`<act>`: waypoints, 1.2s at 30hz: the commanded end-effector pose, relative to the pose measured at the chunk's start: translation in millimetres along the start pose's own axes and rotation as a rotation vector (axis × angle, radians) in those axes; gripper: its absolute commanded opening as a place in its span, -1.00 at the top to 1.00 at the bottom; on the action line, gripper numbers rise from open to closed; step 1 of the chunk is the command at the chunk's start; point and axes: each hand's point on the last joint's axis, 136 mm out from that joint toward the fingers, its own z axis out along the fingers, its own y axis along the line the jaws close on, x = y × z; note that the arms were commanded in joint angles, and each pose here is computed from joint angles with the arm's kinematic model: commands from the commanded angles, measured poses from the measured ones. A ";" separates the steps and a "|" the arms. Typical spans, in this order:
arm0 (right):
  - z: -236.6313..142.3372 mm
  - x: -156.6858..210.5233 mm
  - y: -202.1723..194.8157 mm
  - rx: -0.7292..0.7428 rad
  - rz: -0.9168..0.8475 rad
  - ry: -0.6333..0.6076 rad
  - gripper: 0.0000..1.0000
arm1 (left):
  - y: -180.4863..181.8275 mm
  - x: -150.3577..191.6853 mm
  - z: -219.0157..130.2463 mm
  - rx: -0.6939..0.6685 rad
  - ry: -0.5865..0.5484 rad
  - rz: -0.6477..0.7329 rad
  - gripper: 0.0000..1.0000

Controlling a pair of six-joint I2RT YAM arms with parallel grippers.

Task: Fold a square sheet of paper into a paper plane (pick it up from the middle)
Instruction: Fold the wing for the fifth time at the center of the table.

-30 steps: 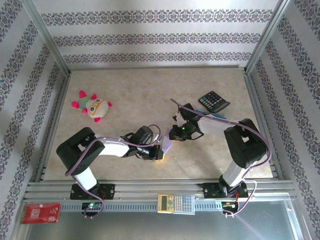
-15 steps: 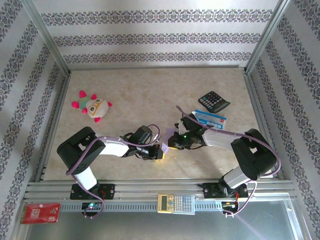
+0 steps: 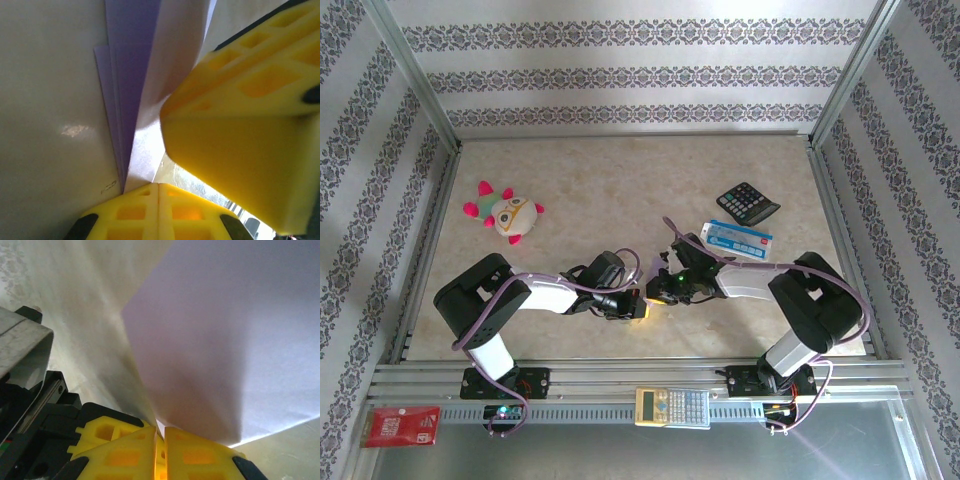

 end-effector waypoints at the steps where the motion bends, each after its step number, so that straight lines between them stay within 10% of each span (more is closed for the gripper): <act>1: 7.7 2.4 -5.9 0.007 0.007 0.015 0.73 | 58.1 44.6 7.2 -0.183 0.131 -0.134 1.00; 36: -20.7 -76.2 -46.8 0.066 0.040 -0.041 0.74 | 67.8 53.2 5.9 -0.219 0.161 -0.139 1.00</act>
